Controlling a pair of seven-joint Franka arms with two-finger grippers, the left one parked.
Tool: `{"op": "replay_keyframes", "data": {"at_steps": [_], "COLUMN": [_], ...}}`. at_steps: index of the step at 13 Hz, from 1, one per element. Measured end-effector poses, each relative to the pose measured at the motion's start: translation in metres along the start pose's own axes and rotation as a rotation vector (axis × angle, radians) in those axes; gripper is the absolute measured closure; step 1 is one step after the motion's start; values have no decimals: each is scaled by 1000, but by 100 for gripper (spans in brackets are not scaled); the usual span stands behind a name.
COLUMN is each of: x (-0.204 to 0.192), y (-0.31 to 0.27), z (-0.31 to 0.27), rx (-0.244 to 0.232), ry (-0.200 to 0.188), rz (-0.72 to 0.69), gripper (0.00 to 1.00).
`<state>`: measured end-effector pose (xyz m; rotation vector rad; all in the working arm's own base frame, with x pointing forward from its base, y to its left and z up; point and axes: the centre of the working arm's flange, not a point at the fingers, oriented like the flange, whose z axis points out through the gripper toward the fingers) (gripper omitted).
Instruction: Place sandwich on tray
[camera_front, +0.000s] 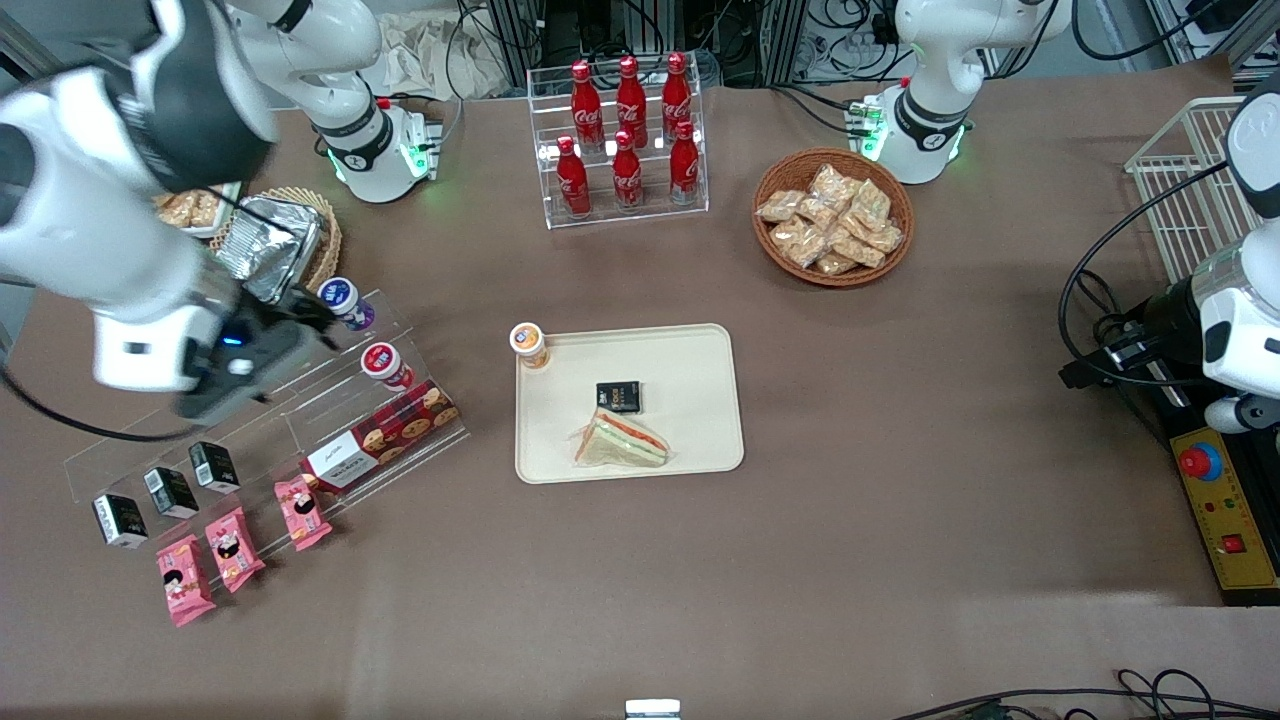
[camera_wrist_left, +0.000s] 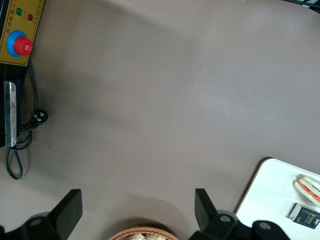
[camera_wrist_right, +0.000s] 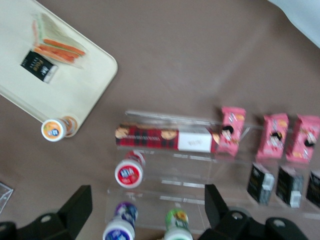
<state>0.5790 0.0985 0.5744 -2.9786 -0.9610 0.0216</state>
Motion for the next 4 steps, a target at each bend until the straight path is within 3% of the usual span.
{"op": "replay_keyframes", "data": {"at_steps": [4], "x": [-58], "y": [48], "z": [-33], "rx": [-9], "ry": [-13], "rz": [138], "gripper": [0]}}
